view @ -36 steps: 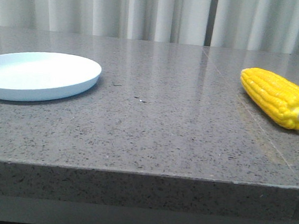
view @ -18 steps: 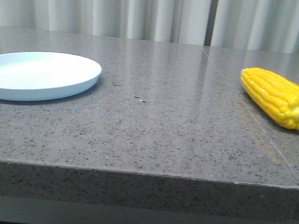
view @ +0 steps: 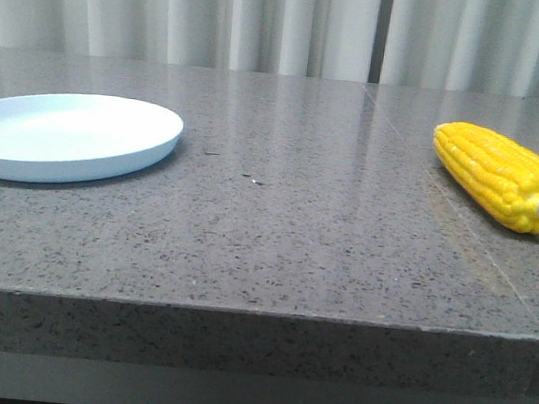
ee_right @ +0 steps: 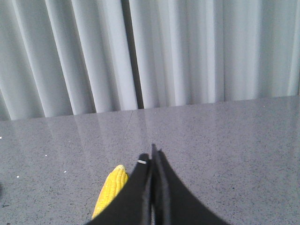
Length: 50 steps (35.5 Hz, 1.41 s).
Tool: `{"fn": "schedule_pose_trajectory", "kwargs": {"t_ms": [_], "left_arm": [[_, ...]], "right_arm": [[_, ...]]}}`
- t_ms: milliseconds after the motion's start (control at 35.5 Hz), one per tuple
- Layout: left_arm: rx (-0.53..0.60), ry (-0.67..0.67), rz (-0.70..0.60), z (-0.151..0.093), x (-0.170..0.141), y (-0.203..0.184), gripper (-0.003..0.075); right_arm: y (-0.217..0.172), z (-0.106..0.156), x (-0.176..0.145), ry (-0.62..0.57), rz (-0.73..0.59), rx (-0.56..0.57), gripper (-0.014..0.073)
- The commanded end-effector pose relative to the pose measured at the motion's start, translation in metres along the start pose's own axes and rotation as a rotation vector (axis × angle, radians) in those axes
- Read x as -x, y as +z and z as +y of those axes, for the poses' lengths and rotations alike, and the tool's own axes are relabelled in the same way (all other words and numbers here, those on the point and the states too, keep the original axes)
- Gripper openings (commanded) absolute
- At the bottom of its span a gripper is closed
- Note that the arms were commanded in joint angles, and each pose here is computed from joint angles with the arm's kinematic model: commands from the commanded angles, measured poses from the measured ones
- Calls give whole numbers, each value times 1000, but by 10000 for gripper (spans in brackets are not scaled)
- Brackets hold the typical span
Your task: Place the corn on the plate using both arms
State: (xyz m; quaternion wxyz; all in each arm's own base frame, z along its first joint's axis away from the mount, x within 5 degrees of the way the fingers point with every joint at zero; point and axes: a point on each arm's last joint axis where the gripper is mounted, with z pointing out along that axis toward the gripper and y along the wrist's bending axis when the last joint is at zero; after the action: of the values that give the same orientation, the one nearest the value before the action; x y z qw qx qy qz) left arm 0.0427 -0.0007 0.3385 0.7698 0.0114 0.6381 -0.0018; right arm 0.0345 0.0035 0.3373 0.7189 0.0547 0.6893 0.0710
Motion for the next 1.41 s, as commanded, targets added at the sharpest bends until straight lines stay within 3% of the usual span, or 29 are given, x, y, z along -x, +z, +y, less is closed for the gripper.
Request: {"fn": "schedule_pose_trajectory", "kwargs": {"t_ms": [0, 281, 366, 450, 591, 704, 732, 1126, 1238, 1379], "left_arm": [[2, 3, -8, 0, 19, 15, -20], [1, 6, 23, 0, 21, 30, -18], [2, 12, 21, 0, 21, 30, 36], [2, 12, 23, 0, 21, 30, 195], [2, 12, 21, 0, 21, 30, 514], [2, 12, 19, 0, 21, 30, 650], [2, 12, 19, 0, 21, 30, 662], [1, 10, 48, 0, 18, 39, 659], [-15, 1, 175, -1, 18, 66, 659], [-47, 4, 461, -6, 15, 110, 659]], "right_arm": [[12, 3, 25, -11, -31, -4, -62], [33, 2, 29, -7, 13, -15, -52], [33, 3, 29, -7, 11, -14, 11], [33, 3, 29, -7, 14, -15, 130], [33, 3, 29, -7, 14, -15, 412], [33, 3, 29, -7, 14, -15, 633], [33, 3, 29, -7, 14, -15, 666], [33, 2, 29, -8, 14, -15, 643], [33, 2, 29, -8, 14, -15, 643], [33, 2, 29, -8, 14, -15, 643]]}}
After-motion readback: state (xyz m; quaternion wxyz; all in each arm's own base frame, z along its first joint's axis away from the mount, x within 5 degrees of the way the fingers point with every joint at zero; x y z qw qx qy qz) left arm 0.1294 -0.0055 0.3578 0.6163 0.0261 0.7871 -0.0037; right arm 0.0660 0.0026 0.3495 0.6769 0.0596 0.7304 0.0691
